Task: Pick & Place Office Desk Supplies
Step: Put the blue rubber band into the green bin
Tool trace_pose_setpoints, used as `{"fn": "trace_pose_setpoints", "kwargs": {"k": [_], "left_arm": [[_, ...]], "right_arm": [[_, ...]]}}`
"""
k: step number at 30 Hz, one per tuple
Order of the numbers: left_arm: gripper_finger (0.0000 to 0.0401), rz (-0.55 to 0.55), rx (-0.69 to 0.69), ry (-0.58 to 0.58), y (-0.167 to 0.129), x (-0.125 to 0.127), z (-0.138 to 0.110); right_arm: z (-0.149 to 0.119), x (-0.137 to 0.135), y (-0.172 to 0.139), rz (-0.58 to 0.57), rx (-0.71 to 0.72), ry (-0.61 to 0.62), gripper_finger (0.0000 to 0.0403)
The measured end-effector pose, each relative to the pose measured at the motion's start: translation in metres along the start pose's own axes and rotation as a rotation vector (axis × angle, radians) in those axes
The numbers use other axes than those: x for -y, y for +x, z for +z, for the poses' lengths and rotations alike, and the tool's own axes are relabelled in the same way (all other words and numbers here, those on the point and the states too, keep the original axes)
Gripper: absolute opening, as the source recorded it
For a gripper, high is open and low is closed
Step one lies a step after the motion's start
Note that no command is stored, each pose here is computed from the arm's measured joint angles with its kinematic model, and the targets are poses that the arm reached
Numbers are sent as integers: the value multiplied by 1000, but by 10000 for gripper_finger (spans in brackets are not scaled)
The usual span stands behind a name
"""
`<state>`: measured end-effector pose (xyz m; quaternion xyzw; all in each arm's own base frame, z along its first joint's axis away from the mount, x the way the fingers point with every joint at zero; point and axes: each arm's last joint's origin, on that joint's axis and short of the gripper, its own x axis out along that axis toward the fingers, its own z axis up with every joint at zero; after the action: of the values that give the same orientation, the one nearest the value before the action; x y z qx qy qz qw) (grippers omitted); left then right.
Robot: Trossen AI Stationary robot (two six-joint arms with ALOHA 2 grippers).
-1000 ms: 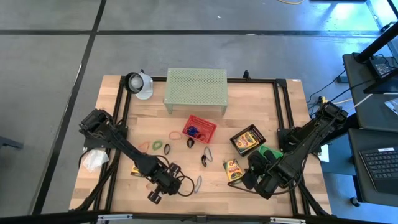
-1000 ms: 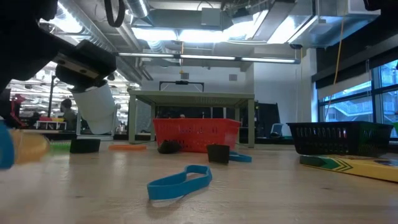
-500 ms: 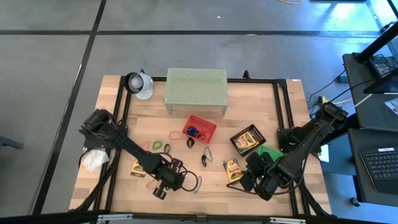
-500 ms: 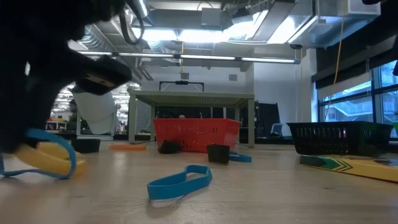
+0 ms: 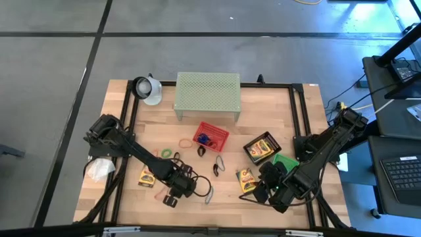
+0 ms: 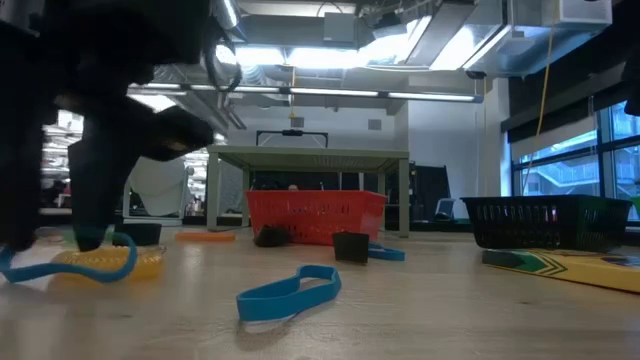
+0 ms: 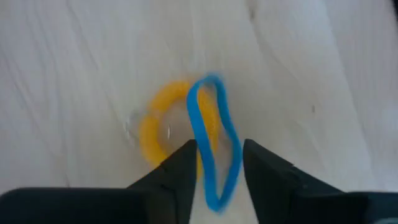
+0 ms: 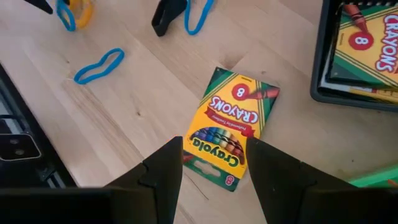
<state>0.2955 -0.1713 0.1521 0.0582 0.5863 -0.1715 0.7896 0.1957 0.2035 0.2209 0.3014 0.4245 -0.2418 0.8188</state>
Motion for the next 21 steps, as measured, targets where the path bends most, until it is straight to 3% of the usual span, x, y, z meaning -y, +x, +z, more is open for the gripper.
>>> {"fn": "trace_pose_setpoints", "kwargs": {"k": [4, 8, 21], "left_arm": [[156, -22, -53, -43, -1, -2, -4], [161, -2, -53, -44, -1, -3, -5], [80, 13, -50, -51, -1, -3, -5]], "right_arm": [[0, -1, 0, 12, 1, -14, 178], [0, -2, 0, 23, 7, -13, 178], [0, -3, 0, 28, 8, -13, 178]]}}
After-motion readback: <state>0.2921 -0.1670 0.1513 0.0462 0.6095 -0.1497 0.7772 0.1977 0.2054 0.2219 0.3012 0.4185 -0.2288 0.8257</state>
